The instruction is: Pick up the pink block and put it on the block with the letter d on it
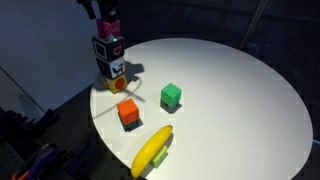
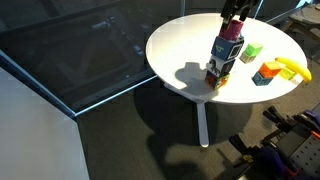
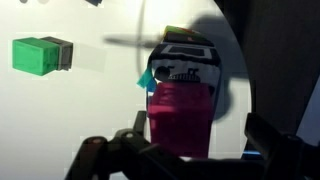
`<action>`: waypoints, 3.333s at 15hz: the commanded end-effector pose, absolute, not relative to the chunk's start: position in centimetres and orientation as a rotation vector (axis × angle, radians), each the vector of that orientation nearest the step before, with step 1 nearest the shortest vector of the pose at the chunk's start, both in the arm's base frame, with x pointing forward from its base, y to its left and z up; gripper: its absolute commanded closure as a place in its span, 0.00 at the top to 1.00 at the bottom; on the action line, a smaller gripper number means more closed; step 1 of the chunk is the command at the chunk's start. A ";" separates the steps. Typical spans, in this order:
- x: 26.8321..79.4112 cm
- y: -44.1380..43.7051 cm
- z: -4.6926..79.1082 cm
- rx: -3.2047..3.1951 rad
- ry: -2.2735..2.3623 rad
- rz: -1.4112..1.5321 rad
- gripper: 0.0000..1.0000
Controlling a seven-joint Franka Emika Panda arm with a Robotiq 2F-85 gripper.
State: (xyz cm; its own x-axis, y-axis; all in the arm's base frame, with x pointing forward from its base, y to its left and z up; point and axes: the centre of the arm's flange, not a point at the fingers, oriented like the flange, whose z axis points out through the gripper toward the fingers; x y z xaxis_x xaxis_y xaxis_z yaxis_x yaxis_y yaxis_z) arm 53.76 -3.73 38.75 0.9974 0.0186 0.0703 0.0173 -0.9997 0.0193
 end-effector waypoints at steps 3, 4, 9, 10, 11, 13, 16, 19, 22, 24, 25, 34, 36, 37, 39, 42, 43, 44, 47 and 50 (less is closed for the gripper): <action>53.7 -3.4 39.3 3.105 0.043 0.085 1.00; 53.6 -3.3 39.3 3.105 0.046 0.085 1.00; 53.5 -3.3 39.5 3.105 0.050 0.091 1.00; 53.5 -3.3 39.6 3.105 0.049 0.093 1.00; 53.5 -3.3 39.6 3.105 0.049 0.094 1.00; 53.4 -3.3 39.7 3.106 0.052 0.095 1.00; 53.3 -3.2 39.7 3.105 0.058 0.095 1.00; 53.2 -3.2 39.7 3.105 0.063 0.095 1.00; 53.2 -3.3 40.0 3.107 0.062 0.102 1.00; 53.1 -3.3 40.2 3.107 0.063 0.107 1.00; 53.1 -3.3 40.3 3.107 0.064 0.110 1.00; 52.1 -3.8 41.9 3.111 0.088 0.149 1.00; 51.6 -3.9 42.4 3.110 0.103 0.149 1.00; 51.3 -4.0 42.6 3.114 0.118 0.129 1.00; 50.5 -4.4 43.0 3.117 0.142 0.092 1.00; 49.0 -5.2 43.8 3.125 0.181 0.017 1.00; 48.4 -5.4 44.0 3.125 0.187 -0.004 1.00; 47.8 -5.6 44.3 3.127 0.188 -0.024 1.00; 46.2 -5.8 45.1 3.128 0.170 -0.058 1.00; 45.0 -5.5 45.8 3.127 0.104 -0.053 1.00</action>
